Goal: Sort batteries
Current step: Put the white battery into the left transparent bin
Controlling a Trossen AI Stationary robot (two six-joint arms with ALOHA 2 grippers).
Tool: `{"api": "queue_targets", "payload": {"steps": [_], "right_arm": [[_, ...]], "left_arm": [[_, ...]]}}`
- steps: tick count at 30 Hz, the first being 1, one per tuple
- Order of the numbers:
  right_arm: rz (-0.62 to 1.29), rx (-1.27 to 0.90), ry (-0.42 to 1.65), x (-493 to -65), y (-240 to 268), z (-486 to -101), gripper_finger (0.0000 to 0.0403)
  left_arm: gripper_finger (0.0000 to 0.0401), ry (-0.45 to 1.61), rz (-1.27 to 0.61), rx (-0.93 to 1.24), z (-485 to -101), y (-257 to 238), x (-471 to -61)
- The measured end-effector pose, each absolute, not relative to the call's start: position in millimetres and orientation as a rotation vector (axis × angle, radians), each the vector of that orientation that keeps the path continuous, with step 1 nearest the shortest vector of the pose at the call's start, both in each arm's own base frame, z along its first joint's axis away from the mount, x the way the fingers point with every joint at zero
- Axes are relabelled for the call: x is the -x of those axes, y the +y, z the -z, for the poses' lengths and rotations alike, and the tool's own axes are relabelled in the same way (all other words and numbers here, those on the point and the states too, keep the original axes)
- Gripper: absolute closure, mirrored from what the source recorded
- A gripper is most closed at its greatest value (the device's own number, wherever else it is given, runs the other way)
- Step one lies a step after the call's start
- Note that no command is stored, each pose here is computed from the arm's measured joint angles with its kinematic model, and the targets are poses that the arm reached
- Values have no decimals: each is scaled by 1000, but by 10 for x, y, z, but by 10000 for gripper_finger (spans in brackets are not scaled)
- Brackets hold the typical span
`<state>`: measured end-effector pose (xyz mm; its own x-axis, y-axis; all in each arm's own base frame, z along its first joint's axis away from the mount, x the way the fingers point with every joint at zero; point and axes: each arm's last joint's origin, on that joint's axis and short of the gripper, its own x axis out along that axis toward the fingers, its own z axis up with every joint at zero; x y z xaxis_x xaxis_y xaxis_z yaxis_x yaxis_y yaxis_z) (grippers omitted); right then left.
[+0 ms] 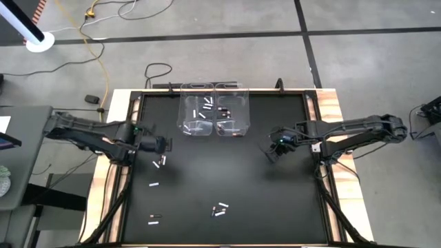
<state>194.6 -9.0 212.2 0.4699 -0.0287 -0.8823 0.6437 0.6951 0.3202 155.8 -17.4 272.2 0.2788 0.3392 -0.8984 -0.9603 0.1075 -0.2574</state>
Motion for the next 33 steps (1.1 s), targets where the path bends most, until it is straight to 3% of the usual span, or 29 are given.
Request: {"api": "queue_targets", "payload": {"steps": [7,14,21,30,33], "right_arm": [[421,-649,1015,-1950,-91,-2125,305],[403,-620,1017,-1953,-93,-2127,305],[409,-652,984,-1977,-94,-2142,305],[471,-771,953,-1987,-94,-2148,305],[475,-808,910,-2018,-95,-2167,305]], "left_arm": [[335,789,-1121,1064,-2682,-398,-1522],[335,990,-909,759,-2663,-447,-1526],[331,1118,-749,620,-2658,-468,-1526],[254,1275,-383,206,-2655,-484,-1528],[239,1296,-351,167,-2652,-492,-1514]]}}
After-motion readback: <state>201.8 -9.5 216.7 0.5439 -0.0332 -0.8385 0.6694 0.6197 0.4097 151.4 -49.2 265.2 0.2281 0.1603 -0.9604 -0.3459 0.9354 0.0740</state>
